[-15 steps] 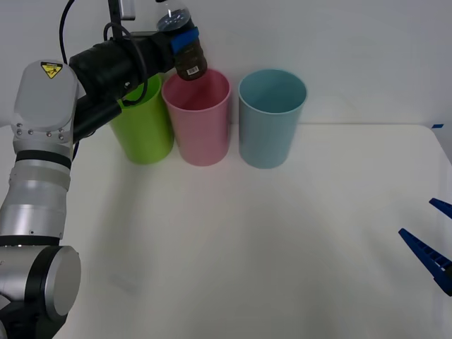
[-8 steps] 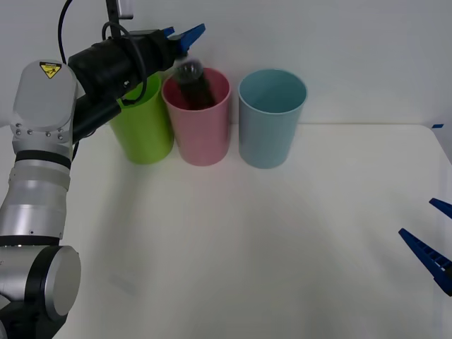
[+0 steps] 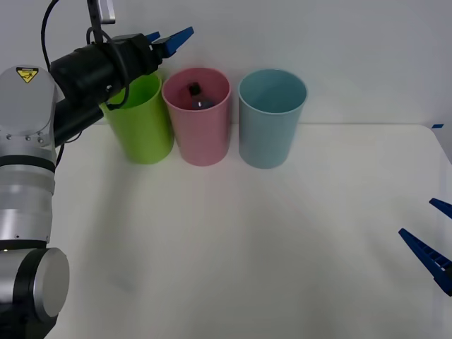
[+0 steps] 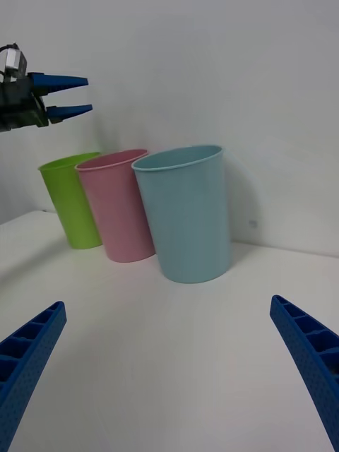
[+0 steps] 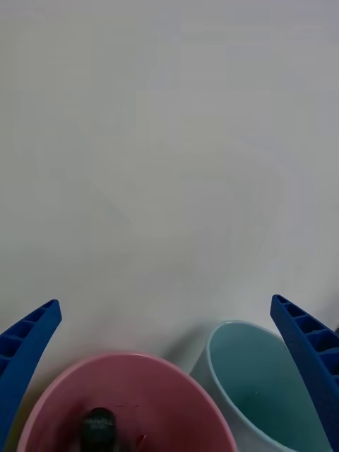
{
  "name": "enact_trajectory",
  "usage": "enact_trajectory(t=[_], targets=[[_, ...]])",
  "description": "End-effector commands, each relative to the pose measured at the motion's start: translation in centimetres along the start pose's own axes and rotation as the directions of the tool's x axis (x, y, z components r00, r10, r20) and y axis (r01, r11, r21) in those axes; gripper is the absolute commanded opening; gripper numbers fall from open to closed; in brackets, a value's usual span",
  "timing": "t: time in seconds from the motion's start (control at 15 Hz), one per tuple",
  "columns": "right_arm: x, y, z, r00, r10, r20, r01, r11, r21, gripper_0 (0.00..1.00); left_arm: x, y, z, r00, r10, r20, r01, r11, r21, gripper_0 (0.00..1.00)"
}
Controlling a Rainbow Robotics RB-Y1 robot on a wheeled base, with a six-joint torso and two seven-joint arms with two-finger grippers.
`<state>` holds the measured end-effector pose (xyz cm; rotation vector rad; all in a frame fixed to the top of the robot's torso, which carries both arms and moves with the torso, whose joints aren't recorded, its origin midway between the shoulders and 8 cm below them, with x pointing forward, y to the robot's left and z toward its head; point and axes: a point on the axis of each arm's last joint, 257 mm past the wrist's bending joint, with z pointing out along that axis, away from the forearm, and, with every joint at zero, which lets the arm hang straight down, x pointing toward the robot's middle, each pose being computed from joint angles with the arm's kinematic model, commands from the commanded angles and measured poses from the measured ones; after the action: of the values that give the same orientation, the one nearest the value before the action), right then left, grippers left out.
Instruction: Grasp the object on the table and drop it into the matching bin: aluminum can to the light blue bin, PET bottle to the pink bin.
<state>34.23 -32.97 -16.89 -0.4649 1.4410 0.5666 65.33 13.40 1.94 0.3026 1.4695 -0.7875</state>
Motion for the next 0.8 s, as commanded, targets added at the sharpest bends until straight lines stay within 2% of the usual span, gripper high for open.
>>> enact_trajectory(t=[0.07, 0.27, 0.73, 0.8], targets=[[0.0, 0.0, 0.0, 1.000, 0.000, 0.000, 0.000, 1.0000, 0.000, 1.00, 0.1, 0.7, -1.8, 0.9999, -0.014, -0.008, 0.014, 0.9996, 0.025, 1.00], [0.0, 0.0, 0.0, 1.000, 0.000, 0.000, 0.000, 1.0000, 0.000, 1.00, 0.6, 1.5, -4.2, 0.9998, -0.010, -0.015, 0.011, 0.9985, 0.055, 1.00], [0.0, 0.0, 0.0, 1.000, 0.000, 0.000, 0.000, 1.0000, 0.000, 1.00, 2.9, 1.7, -9.0, 0.9990, -0.016, -0.041, 0.022, 0.9906, 0.135, 1.00], [0.0, 0.0, 0.0, 1.000, 0.000, 0.000, 0.000, 1.0000, 0.000, 1.00, 3.2, 1.6, -9.7, 0.9991, -0.004, -0.043, 0.010, 0.9888, 0.149, 1.00]])
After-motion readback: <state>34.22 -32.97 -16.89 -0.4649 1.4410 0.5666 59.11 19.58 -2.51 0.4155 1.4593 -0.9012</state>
